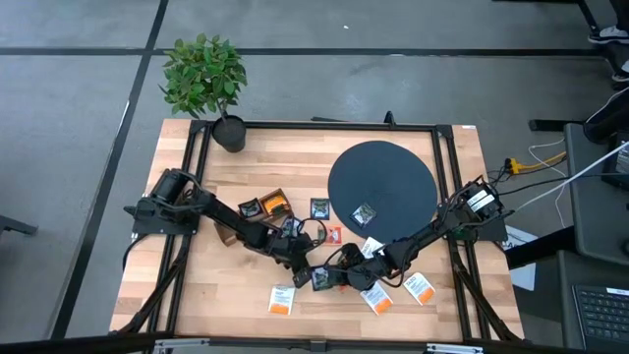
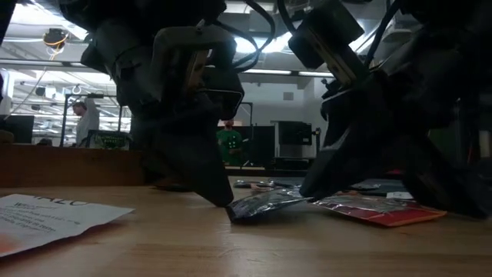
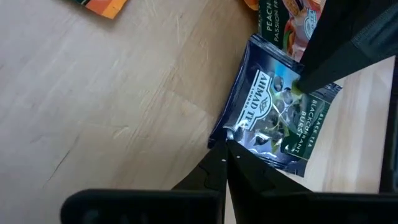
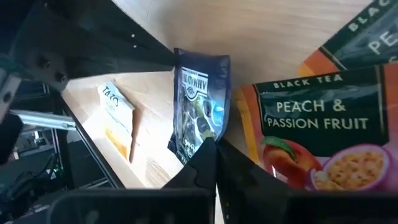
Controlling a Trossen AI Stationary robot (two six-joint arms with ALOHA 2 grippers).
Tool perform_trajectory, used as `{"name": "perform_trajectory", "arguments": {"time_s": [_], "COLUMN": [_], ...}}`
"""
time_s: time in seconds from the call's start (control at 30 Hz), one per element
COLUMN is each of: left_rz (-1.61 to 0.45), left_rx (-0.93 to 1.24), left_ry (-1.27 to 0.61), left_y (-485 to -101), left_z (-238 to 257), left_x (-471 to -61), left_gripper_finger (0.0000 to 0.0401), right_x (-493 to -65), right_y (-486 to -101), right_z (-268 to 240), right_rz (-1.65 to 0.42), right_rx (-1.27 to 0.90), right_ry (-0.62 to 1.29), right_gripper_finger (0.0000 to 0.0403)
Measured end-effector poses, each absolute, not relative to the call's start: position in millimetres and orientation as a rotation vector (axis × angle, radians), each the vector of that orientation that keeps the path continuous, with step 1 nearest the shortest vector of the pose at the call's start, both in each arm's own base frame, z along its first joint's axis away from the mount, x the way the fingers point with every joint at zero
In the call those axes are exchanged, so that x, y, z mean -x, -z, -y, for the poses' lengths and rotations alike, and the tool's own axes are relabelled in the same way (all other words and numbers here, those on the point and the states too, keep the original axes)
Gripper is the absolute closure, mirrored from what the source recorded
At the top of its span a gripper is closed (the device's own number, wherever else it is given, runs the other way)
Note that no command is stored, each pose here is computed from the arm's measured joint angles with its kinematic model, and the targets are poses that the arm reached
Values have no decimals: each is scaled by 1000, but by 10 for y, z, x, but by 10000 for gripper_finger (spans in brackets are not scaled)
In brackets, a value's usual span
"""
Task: Pick & Place Tea
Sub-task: Put the black tea bag into the middle section of the wooden organizer
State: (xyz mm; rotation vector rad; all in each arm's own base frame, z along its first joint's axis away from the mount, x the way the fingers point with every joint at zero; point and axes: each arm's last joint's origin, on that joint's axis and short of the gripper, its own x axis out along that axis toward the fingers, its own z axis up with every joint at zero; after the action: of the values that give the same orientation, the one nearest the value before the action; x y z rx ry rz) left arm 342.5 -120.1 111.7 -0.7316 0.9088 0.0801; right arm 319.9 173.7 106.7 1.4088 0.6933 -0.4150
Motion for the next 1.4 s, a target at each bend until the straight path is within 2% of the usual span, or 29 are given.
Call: {"name": "perform_trajectory", "arguments": {"time_s": [0.2, 0.47, 0.67, 0.8, 1.0, 1.27, 1.4], "left_rz": [-933, -884, -688, -534, -300, 165, 337], "left_rx": [755, 654, 632, 701, 954, 1401, 1525], "left_ry": [-17, -107, -262, -361, -389, -337, -304], "left_y": [-1299, -1833, -2307, -2462, -2348, -1878, -1829], "left_z": [1213, 1206, 1269, 1254, 1226, 993, 908], "left_x": [-3365, -3070, -2729, -2509, -2254, -1832, -1686], "left_gripper_finger": [395, 395, 395, 395, 395, 395, 394], "right_x": [-3207, -3245, -3295, -3323, -3377, -3509, -3538], "right_y": [-1080, -1130, -1204, -1259, -1383, -1586, -1804], "right_z": [-1744, -1755, -1737, -1721, -1684, -1422, -1194], "right_rz": [-694, -626, -441, -308, -82, 44, 145], "right_rx": [-1413, -1431, -1441, -1454, -1438, -1347, -1234], "right_ry": [394, 356, 371, 390, 395, 378, 444], "right_gripper_finger": [399, 400, 400, 401, 401, 402, 402]}}
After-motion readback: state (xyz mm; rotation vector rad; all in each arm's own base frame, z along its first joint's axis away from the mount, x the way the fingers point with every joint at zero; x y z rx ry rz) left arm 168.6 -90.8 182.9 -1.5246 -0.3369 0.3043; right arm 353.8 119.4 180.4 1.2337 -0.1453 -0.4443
